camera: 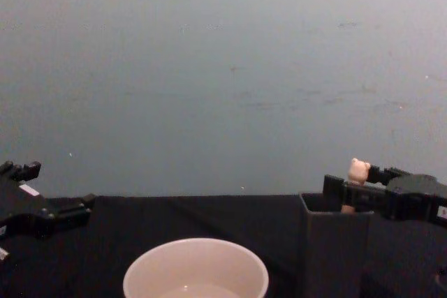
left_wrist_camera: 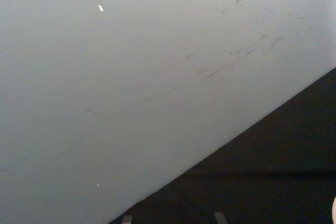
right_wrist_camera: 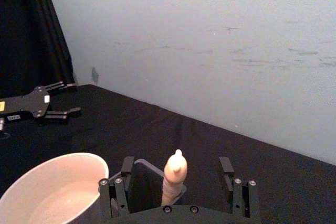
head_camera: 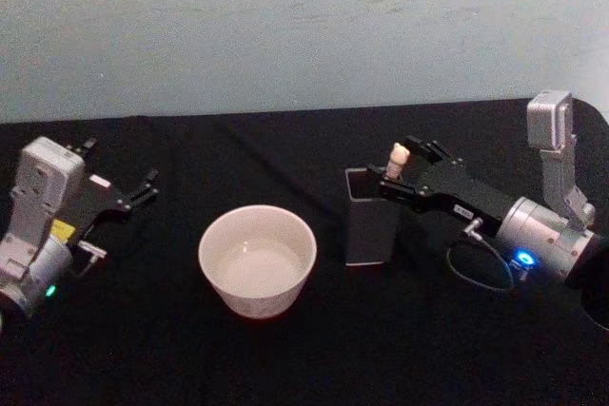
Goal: Pick up the stirring spoon with one hand, stir inside the cup, then place it back in its original position.
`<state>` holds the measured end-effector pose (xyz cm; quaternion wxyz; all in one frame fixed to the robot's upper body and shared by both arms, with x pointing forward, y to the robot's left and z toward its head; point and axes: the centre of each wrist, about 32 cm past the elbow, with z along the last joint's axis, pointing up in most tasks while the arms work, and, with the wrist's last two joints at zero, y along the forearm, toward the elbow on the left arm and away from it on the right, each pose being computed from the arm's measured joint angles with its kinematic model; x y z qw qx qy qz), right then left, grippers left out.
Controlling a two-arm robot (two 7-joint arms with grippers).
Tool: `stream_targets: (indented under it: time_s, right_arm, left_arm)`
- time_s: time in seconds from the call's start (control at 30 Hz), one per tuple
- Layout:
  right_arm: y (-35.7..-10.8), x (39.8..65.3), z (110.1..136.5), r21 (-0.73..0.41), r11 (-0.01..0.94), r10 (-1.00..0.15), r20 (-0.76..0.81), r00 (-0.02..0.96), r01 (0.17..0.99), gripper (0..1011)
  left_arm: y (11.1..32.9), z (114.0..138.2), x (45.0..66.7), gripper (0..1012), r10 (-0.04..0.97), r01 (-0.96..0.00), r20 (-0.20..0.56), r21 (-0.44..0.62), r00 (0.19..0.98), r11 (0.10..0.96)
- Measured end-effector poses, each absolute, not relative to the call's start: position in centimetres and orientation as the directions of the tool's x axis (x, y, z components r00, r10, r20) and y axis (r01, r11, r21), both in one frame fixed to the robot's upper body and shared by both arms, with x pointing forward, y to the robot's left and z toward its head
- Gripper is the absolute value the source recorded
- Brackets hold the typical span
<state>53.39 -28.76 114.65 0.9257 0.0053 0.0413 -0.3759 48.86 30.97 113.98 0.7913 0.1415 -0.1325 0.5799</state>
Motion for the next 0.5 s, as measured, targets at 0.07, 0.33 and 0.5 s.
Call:
stream_targets:
  time_s: [0.07,0.33,0.5]
  right_arm:
    - [-28.66,53.47,114.61,-0.021,0.719,-0.693,-0.081,0.716,0.694,1002]
    - [-28.61,53.47,114.58,-0.023,0.721,-0.692,-0.078,0.717,0.693,1002]
    - [-28.63,53.46,114.6,-0.022,0.72,-0.693,-0.078,0.717,0.693,1002]
  left_arm:
    - [30.97,113.98,48.86,1001,0.88,-0.955,0.374,0.07,0.292,0.287]
    - [30.97,113.98,48.86,1001,0.88,-0.955,0.374,0.07,0.292,0.287]
    - [30.97,113.98,48.86,1001,0.88,-0.955,0.374,0.07,0.292,0.287]
